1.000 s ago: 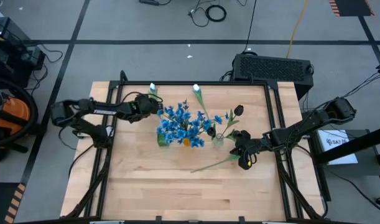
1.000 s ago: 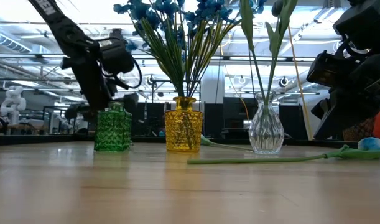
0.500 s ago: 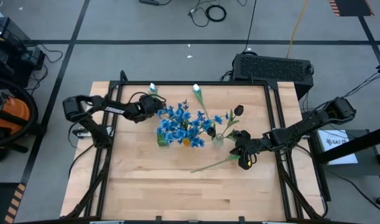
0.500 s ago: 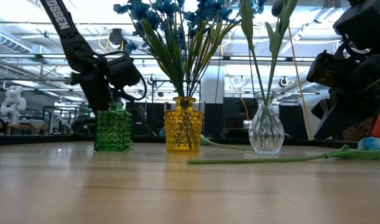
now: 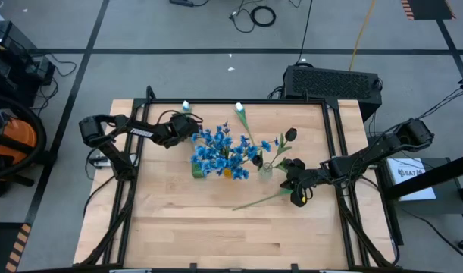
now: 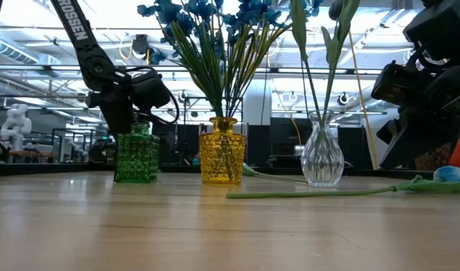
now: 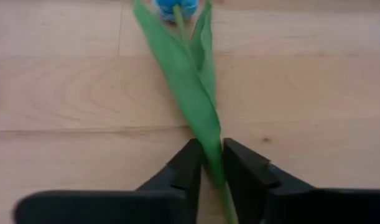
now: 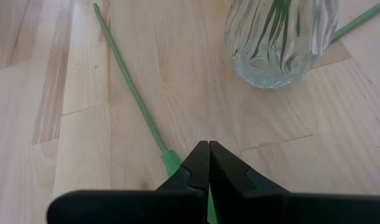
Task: Sort flowers into vase by color
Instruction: Put the top left white flower into the green vase
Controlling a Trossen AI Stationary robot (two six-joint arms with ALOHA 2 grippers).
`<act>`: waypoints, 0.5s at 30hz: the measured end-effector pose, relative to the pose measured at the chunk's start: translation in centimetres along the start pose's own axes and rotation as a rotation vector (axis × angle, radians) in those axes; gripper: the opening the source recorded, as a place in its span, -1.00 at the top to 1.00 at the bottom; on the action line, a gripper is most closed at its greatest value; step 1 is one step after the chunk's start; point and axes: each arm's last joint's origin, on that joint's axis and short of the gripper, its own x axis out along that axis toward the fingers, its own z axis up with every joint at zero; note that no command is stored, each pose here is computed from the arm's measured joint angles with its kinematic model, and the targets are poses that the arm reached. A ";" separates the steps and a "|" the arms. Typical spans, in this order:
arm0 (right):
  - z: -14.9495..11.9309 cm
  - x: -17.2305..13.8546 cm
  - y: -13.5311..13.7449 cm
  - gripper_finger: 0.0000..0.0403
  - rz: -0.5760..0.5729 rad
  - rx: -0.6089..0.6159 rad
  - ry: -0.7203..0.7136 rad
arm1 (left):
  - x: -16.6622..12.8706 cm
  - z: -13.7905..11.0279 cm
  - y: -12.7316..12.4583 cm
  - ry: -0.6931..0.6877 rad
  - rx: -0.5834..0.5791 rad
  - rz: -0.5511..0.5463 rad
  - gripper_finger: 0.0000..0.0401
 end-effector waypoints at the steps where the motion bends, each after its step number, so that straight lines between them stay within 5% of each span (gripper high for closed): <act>1: 0.0 0.0 0.0 1.00 0.000 0.000 0.000 | 0.0 0.0 0.0 0.000 0.009 0.002 0.70; 6: 0.0 0.0 0.0 1.00 0.000 0.000 0.000 | 0.2 0.3 0.2 -0.036 0.007 0.029 0.94; 15: 0.0 0.0 0.0 1.00 0.000 -0.004 0.000 | -0.2 1.3 -0.1 -0.098 0.050 -0.008 0.97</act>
